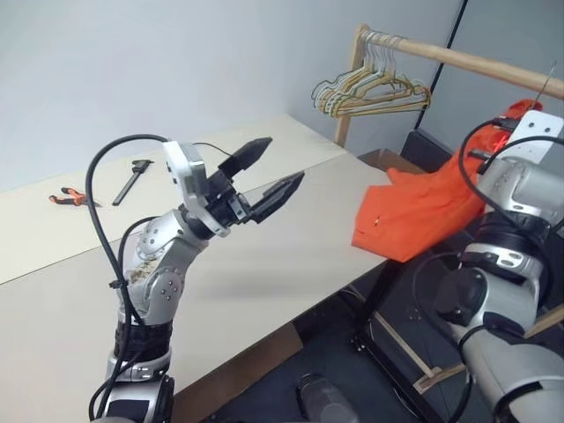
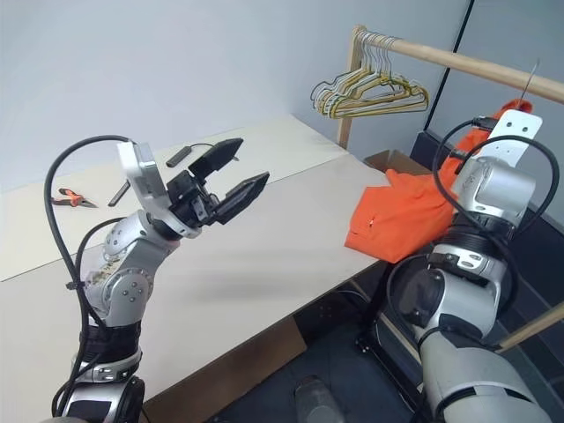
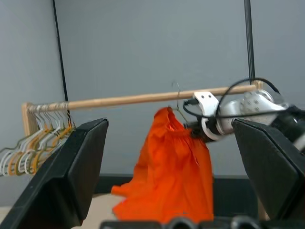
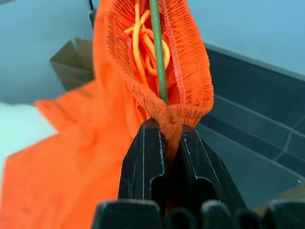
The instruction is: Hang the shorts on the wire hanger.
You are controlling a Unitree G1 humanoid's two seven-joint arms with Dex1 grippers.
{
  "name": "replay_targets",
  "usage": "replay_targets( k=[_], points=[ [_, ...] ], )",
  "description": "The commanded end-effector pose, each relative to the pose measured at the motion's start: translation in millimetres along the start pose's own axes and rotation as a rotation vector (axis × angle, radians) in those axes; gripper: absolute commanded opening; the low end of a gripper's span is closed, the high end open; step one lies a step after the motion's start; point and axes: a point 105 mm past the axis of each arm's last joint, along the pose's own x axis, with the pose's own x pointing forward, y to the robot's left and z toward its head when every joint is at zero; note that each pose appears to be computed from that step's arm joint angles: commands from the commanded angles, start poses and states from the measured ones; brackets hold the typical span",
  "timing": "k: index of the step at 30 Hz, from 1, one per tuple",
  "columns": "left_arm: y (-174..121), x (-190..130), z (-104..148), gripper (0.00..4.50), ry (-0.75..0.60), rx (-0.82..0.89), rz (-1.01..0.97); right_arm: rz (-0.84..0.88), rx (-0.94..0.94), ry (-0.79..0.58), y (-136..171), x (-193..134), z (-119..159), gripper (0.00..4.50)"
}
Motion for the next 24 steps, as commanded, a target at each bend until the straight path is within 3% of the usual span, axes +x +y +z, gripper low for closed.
replay_targets(
  k=[1, 12, 17, 24],
  points=[
    [-7, 2, 5, 4.50, 0.006, 0.061, -0.022, 0.027, 0.082, -0.077, -2, 2, 34, 0.08],
    [-14, 0, 2, 4.50, 0.009, 0.077, -0.046, 0.031, 0.251, -0.001, -32, 26, 35, 0.08],
    [-15, -1, 0, 4.50, 0.017, 0.079, -0.054, 0.088, 0.380, 0.118, -30, 28, 20, 0.08],
    [-19, 0, 1, 4.50, 0.006, 0.070, -0.079, 0.018, 0.275, 0.117, -33, 30, 12, 0.08]
  ],
)
